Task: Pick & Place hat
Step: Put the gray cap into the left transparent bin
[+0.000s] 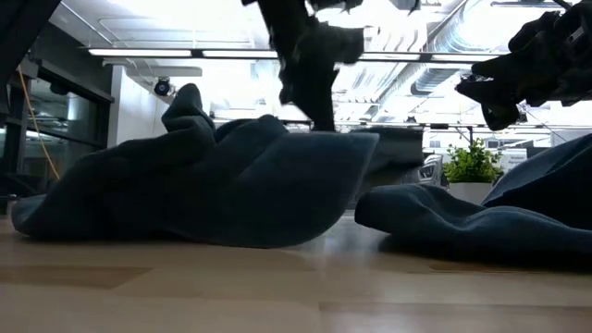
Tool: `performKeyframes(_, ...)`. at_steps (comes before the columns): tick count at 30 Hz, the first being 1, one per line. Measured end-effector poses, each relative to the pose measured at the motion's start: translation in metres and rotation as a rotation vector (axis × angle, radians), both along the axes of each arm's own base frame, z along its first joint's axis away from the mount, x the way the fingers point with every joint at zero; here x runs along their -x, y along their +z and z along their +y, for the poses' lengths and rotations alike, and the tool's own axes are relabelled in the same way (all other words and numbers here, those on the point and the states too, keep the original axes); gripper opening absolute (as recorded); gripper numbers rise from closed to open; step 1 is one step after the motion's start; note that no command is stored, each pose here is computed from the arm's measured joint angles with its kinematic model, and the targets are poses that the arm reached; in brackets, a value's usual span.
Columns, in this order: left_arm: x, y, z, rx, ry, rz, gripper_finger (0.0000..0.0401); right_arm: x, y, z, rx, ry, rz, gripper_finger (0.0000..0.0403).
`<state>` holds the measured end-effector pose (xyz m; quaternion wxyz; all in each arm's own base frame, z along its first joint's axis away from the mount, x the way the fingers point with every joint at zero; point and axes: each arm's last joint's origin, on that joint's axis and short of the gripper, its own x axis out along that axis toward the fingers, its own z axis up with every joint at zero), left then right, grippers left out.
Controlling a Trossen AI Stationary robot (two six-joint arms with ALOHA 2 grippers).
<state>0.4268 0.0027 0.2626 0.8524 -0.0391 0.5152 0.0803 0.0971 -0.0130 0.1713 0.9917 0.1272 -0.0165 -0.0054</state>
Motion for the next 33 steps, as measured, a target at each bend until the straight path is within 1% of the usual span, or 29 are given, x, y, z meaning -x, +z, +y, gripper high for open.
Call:
performKeyframes(7,0.002,0.045,0.002,-0.072,-0.024,-0.03,0.0001,0.0,0.0,0.0,0.0,0.0,0.0,0.0188)
performKeyframes(11,0.003,0.062,0.002,-0.106,-0.019,-0.051,0.0,0.0,0.0,0.0,0.0,0.0,0.0,0.0188)
performKeyframes(18,0.01,0.08,0.004,-0.18,-0.015,-0.028,0.0,0.0,0.0,0.0,0.0,0.0,0.0,0.0188)
performKeyframes(22,0.014,0.085,0.009,-0.198,-0.018,-0.021,0.0,0.0,0.0,0.0,0.0,0.0,0.0,0.0188)
performKeyframes(27,0.024,0.097,0.021,-0.206,0.013,-0.025,0.0,0.0,0.0,0.0,0.0,0.0,0.0,0.0188)
performKeyframes(29,0.033,0.101,0.027,-0.21,0.023,-0.003,0.0,0.0,0.0,0.0,0.0,-0.001,0.0,0.0188)
performKeyframes(32,0.041,0.116,0.037,-0.227,0.048,-0.055,0.0,0.0,0.0,0.0,0.0,0.0,0.001,0.0188)
performKeyframes(33,0.049,0.121,0.04,-0.228,0.054,-0.044,0.0,0.0,0.0,0.0,0.0,0.0,0.001,0.0188)
